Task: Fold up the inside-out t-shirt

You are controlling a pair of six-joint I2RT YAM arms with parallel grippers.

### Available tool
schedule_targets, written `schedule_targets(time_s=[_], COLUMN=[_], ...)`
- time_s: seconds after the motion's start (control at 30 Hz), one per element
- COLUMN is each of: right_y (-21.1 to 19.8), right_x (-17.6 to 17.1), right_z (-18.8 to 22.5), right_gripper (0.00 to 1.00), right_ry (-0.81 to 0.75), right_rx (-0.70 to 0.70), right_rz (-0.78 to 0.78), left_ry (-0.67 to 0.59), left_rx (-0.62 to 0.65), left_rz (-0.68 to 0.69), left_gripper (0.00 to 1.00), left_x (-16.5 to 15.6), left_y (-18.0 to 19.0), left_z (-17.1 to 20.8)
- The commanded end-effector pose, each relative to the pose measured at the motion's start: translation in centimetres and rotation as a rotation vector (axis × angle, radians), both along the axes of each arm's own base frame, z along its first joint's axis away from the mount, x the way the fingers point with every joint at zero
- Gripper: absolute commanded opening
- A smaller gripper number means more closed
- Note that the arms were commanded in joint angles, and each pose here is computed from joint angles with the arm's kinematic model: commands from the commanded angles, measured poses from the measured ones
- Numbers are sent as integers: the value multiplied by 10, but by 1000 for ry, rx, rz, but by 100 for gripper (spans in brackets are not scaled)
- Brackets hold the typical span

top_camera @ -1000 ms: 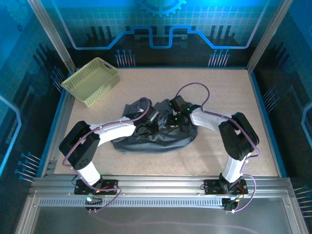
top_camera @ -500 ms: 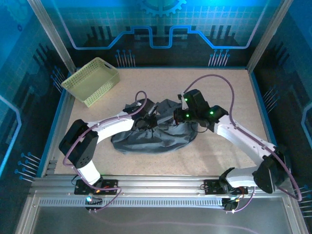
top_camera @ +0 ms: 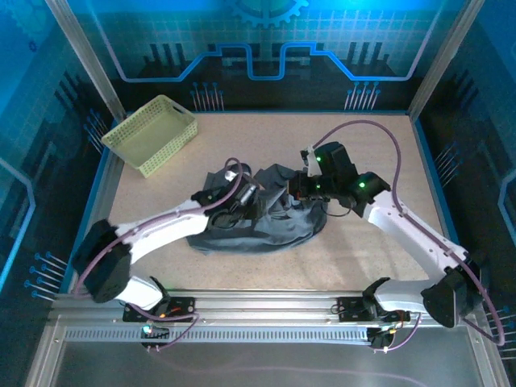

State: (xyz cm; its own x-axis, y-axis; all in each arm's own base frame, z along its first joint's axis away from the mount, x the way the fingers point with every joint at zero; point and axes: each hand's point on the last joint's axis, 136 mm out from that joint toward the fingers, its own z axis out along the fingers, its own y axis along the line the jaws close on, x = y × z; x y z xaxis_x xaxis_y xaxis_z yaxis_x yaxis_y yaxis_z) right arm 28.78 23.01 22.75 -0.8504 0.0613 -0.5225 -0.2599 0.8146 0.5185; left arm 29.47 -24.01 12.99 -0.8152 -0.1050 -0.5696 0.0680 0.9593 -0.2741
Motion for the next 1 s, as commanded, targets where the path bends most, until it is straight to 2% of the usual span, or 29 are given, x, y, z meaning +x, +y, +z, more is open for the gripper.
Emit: schedule_targets(time_s=[0.0, 0.1, 0.2, 0.5, 0.6, 0.77, 0.97], right_y=[6, 11, 15, 22, 20, 1, -15], right_x=[9, 14, 16, 9, 6, 15, 37], right_z=[9, 14, 17, 16, 11, 0, -10], right_gripper=[0, 0, 0, 0, 0, 0, 0], right_ry=[5, 1, 3, 7, 12, 21, -27], right_rx=[27, 39, 45, 58, 55, -11, -130], right_rz=[-4, -3, 0, 8, -3, -70, -124], left_ry=[-202, -240, -223, -194, -189, -191, -213], left_rx=[-83, -141, -176, -225, -235, -224, -260], left_rz=[-101, -233, -289, -197, -165, -167, -213], left_gripper=[54, 60, 63, 64, 51, 23, 0], left_x=[-9, -26, -31, -9, -1, -3, -21], left_y=[-28, -63, -85, -103, -102, -98, -84], left_z=[45, 52, 45, 28, 26, 26, 43])
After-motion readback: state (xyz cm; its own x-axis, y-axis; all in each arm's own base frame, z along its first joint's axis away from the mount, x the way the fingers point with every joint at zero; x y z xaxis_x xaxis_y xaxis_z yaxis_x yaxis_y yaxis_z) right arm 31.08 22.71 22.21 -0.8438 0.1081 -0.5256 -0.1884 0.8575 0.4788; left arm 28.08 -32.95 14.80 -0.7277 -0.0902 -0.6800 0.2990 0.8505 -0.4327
